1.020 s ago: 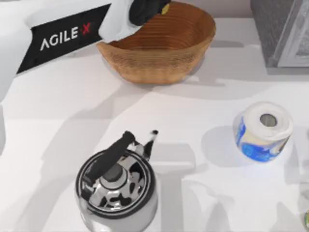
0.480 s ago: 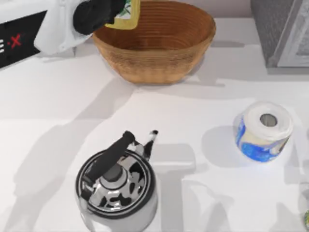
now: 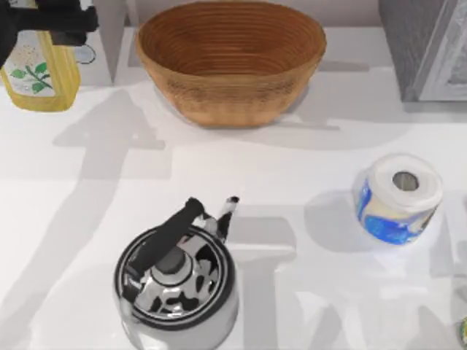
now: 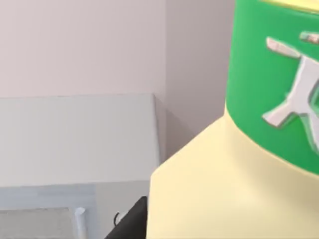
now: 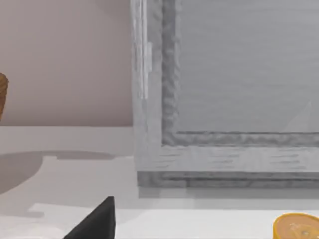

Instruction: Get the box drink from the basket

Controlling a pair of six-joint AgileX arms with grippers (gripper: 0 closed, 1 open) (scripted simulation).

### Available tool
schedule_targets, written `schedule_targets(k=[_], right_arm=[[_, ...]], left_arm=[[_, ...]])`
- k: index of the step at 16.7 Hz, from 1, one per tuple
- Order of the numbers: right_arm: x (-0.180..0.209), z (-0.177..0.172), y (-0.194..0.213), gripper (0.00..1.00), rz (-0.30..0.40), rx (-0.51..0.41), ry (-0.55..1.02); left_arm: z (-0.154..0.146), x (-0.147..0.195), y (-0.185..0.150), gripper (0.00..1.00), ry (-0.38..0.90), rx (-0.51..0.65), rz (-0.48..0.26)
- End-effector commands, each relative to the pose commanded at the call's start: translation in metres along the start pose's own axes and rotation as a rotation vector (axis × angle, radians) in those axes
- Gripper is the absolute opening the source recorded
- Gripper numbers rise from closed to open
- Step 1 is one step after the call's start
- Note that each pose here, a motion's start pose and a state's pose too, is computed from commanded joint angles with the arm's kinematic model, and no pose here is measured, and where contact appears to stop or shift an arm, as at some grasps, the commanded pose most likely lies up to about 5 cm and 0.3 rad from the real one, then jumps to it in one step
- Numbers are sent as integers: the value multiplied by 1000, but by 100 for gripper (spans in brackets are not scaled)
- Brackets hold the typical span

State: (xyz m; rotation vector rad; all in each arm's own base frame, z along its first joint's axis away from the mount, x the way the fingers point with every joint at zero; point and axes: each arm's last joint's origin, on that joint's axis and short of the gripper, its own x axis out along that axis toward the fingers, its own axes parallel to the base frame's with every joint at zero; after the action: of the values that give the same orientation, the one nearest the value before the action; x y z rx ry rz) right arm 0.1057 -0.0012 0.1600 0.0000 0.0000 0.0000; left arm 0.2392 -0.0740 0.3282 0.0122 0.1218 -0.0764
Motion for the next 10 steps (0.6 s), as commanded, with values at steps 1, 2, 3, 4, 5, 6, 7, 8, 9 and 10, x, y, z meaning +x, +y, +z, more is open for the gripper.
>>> schedule_targets(k=[1, 2, 3, 4, 5, 6, 7, 8, 9, 10], right_arm=[[0, 0, 0, 100, 0, 0, 0], [0, 0, 0, 100, 0, 0, 0], [0, 0, 0, 100, 0, 0, 0], [0, 0, 0, 100, 0, 0, 0], [0, 0, 0, 100, 0, 0, 0], [0, 0, 0, 100, 0, 0, 0], [0, 0, 0, 100, 0, 0, 0], [0, 0, 0, 100, 0, 0, 0], [0, 0, 0, 100, 0, 0, 0], [0, 0, 0, 100, 0, 0, 0]], left_arm=[[-9, -23, 12, 0, -23, -7, 4], [-20, -45, 23, 0, -48, -14, 8], [-35, -65, 32, 0, -71, -18, 13], [-51, -82, 39, 0, -93, -21, 19], [-69, -95, 44, 0, -111, -22, 25], [-88, -105, 48, 0, -123, -22, 32], [-106, -112, 51, 0, -129, -21, 39], [-124, -116, 54, 0, -132, -19, 47], [-140, -118, 56, 0, -133, -18, 54], [-154, -119, 57, 0, -131, -16, 61]])
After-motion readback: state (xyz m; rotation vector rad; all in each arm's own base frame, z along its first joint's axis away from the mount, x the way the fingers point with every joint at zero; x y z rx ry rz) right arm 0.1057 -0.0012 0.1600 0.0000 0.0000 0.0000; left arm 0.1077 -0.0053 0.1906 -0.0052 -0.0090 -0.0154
